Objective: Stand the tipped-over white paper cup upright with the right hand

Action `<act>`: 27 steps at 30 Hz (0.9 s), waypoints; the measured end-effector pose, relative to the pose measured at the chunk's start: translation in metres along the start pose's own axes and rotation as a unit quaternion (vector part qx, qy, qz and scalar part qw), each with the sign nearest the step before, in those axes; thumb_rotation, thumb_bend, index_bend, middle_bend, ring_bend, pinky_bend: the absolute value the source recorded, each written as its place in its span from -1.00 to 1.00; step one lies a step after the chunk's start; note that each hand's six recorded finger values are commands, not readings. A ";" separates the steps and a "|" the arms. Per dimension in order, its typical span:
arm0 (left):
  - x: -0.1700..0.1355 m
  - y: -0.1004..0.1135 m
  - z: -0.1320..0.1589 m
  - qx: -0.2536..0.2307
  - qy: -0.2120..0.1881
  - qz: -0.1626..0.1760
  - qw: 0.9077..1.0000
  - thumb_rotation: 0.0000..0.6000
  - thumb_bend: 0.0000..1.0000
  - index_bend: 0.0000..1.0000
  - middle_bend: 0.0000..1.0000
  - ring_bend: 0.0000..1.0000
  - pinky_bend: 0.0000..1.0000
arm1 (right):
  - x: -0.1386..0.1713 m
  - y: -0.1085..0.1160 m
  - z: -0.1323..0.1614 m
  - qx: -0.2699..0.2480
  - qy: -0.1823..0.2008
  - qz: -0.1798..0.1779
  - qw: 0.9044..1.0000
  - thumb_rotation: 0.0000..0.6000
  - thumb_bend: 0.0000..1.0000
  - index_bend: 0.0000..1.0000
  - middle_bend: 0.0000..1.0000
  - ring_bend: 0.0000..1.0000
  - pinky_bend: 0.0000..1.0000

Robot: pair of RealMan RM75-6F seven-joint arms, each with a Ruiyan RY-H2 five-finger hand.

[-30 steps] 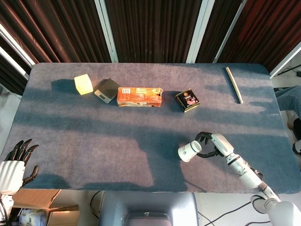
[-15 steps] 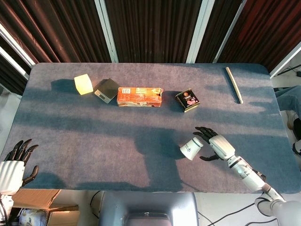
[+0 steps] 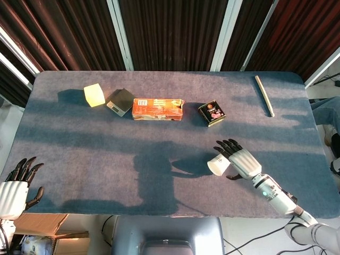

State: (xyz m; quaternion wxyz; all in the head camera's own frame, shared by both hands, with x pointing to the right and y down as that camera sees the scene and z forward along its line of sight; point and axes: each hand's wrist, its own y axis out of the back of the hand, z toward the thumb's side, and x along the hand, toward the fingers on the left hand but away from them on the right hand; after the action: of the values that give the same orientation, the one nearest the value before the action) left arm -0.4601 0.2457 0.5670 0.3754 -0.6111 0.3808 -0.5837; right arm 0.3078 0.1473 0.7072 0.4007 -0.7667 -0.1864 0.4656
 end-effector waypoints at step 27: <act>0.000 0.002 -0.002 -0.006 0.001 0.002 1.000 1.00 -0.22 -0.60 -0.89 -0.95 -0.49 | -0.028 0.002 0.017 -0.056 0.010 -0.025 0.998 1.00 -0.29 0.35 0.01 -0.09 0.06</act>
State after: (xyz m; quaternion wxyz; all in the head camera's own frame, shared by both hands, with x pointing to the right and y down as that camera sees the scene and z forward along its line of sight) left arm -0.4618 0.2451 0.5649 0.3724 -0.6119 0.3859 -0.5813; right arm 0.2787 0.1348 0.7173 0.3704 -0.7877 -0.2268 0.4369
